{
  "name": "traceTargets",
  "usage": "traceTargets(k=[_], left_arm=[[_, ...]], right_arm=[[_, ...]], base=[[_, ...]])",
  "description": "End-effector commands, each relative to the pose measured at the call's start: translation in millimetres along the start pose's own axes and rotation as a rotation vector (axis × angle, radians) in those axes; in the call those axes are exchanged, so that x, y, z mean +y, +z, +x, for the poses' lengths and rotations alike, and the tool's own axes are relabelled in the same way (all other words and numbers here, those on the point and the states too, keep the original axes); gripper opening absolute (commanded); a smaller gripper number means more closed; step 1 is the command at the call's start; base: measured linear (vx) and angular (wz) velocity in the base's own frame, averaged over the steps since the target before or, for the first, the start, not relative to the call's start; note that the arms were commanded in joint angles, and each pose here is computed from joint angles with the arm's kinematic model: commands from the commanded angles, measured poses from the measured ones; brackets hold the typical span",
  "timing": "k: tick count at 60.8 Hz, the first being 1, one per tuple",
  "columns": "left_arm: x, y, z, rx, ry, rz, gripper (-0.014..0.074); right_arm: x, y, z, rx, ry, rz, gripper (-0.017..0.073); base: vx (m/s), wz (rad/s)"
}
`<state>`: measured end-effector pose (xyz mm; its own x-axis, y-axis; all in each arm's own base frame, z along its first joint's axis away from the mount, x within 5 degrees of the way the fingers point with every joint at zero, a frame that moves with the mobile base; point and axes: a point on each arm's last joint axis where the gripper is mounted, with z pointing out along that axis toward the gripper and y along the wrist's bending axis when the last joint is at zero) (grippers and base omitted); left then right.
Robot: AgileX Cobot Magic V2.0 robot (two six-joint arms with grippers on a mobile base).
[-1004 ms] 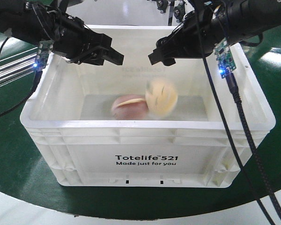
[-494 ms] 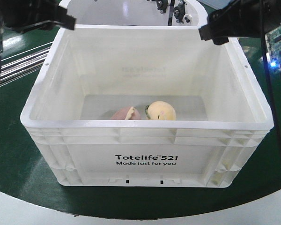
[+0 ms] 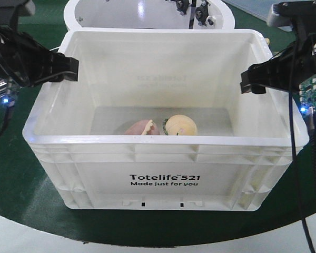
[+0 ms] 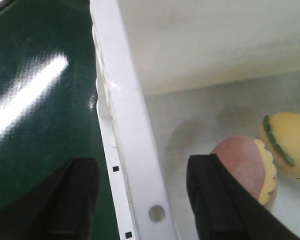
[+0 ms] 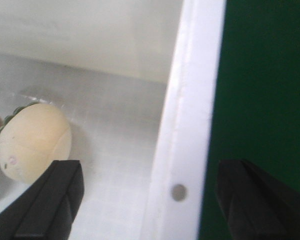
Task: Place moving items into box and shelve
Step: 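Lower both grippers onto opposite crate rims and clamp the rims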
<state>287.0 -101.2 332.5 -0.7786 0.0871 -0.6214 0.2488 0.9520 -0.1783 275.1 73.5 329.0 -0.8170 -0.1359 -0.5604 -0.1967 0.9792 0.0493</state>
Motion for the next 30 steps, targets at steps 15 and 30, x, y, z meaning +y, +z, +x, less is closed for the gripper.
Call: traceTargets(k=[15,30], left_arm=[[-1.8,2,-9,-0.047,-0.027,0.011,0.036],[-1.9,0,-6,-0.023,-0.028,0.011,0.0041]], right_arm=[[0.4,12,-10,-0.02,0.025,-0.016,0.046],[0.5,12,-11,-0.028,0.046,-0.016,0.0024]], base=[[0.0,0.0],[0.0,0.0]])
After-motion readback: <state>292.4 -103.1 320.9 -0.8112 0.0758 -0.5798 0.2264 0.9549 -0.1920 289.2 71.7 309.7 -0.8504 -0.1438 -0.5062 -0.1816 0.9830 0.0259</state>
